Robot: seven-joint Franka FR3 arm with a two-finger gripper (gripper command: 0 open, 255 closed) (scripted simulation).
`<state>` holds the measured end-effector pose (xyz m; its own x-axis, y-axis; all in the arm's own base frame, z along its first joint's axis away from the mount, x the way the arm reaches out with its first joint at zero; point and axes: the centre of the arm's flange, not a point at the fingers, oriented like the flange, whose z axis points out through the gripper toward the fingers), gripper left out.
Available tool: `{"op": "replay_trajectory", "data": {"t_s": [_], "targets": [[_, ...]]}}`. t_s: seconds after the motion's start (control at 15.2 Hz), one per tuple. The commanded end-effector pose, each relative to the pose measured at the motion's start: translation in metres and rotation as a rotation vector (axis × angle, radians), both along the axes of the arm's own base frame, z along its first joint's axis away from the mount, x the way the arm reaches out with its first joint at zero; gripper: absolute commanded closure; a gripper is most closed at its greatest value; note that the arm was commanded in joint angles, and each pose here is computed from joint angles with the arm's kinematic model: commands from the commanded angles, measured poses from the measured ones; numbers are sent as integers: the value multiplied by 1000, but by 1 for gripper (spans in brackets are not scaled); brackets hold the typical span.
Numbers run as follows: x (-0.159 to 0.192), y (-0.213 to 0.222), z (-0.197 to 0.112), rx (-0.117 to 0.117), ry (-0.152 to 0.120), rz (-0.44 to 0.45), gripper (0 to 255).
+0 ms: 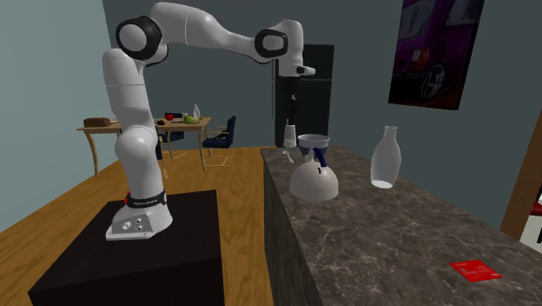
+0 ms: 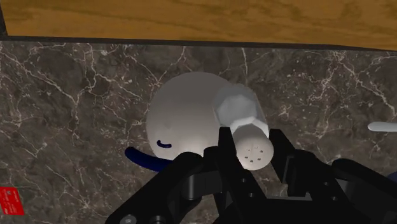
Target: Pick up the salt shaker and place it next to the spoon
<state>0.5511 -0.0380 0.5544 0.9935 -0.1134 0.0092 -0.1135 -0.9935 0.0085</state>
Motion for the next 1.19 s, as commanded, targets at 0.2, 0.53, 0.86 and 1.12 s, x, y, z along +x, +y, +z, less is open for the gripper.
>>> {"op": "replay_trajectory", "data": {"t_s": [0.2,0.53,0.86,1.12], "targets": [[3,67,2,0,0,-2,255],[7,133,2,0,0,-2,255],[10,199,3,0,0,-2,255],[13,252,3,0,0,-2,255]]}}
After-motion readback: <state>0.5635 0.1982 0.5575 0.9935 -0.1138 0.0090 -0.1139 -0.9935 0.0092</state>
